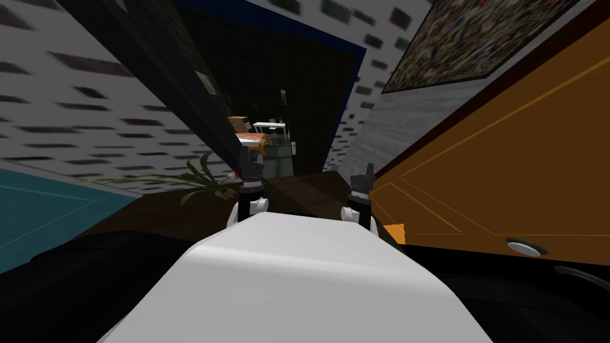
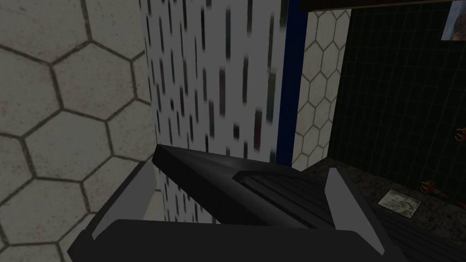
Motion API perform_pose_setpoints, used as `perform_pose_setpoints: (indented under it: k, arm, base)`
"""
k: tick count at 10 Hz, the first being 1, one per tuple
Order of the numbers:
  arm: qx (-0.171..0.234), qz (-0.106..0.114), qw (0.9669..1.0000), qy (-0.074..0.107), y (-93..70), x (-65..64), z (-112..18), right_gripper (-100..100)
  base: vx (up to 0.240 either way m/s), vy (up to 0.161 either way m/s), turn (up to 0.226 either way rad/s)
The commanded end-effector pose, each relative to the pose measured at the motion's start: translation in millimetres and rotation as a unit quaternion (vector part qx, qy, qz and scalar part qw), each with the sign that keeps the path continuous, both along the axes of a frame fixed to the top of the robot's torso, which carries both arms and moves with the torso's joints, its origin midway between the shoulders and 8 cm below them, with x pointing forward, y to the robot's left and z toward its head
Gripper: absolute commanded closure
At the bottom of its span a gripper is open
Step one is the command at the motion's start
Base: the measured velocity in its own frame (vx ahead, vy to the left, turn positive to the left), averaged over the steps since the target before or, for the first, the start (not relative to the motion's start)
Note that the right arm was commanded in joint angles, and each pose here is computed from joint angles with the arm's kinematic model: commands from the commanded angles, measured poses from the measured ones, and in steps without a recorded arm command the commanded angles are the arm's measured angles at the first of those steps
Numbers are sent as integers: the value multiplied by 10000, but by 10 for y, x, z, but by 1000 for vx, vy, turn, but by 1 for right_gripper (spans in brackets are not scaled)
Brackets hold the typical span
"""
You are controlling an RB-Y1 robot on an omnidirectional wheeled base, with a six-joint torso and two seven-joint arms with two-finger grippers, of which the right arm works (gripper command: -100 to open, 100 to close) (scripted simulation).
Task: Pull the door open
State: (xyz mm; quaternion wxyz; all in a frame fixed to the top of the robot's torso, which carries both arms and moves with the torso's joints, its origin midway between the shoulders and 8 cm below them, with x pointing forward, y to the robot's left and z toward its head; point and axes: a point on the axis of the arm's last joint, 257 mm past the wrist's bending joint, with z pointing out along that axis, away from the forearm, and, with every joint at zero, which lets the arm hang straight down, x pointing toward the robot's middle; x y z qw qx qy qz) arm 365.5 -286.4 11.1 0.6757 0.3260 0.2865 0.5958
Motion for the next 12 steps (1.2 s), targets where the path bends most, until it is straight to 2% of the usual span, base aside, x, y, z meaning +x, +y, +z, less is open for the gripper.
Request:
perform_pose_setpoints:
  k: [1, 6, 12]
  arm:
    - [8, 171, 9998, 86, 105, 93, -86, -100]
    - [43, 618, 9975, 332, 410, 329, -329, -100]
    - [87, 1202, 9904, 683, 872, 596, -672, -100]
  base:
    - [134, 38, -127]
    - [73, -36, -113]
    - [89, -4, -122]
